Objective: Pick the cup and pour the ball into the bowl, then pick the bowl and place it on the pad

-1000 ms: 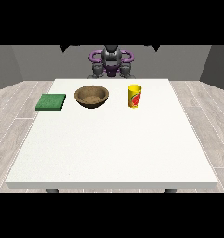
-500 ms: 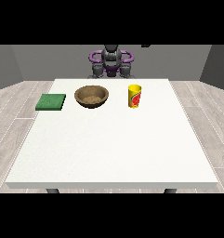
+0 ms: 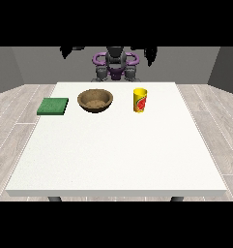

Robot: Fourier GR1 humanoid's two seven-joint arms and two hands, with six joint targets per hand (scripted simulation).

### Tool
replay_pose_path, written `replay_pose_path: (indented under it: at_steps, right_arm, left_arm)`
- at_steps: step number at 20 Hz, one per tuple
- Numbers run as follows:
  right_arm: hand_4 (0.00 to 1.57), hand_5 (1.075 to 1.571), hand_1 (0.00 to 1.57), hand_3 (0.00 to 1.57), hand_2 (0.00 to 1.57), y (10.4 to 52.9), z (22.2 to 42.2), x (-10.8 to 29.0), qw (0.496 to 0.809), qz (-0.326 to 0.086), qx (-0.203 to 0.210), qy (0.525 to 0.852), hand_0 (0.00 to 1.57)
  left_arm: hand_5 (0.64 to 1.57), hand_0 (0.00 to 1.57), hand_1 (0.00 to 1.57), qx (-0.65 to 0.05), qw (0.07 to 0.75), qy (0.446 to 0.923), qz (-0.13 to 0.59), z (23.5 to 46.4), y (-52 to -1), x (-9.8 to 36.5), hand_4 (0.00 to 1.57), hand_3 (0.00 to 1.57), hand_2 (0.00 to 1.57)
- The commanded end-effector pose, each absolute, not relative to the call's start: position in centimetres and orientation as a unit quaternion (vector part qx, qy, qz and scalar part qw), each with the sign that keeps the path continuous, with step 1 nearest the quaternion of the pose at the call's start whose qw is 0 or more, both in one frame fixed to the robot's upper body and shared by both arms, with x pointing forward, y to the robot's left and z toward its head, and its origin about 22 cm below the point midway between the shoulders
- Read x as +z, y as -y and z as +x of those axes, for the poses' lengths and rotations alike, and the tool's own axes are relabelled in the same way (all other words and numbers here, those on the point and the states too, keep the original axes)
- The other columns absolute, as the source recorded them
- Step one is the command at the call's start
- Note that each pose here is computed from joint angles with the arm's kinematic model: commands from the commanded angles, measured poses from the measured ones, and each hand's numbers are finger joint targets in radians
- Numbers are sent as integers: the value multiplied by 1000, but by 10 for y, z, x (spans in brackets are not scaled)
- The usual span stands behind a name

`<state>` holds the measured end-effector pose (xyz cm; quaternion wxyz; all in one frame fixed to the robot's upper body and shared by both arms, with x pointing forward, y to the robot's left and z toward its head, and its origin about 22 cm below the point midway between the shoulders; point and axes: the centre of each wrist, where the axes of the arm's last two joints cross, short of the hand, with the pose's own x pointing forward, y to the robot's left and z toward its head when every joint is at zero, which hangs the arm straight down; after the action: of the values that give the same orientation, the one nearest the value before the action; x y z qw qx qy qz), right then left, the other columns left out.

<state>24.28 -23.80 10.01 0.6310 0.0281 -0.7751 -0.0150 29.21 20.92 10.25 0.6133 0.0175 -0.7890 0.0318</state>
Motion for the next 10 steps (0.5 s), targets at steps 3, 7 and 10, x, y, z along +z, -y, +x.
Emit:
replay_pose_path:
  at_steps: [3,7,10]
  right_arm:
    - [691,1547,0,0,0,262,256,113,581,40,-5,813,0]
    - [681,1551,0,0,0,268,251,98,577,28,-5,816,0]
    - [676,1559,0,0,0,274,256,101,568,36,-6,822,0]
  left_arm:
    - [1496,0,0,23,555,829,58,309,-238,77,555,0,0]
    - [1483,0,0,11,575,816,51,304,-245,26,360,0,0]
    - [1472,0,0,14,574,817,49,317,-254,12,187,0,0]
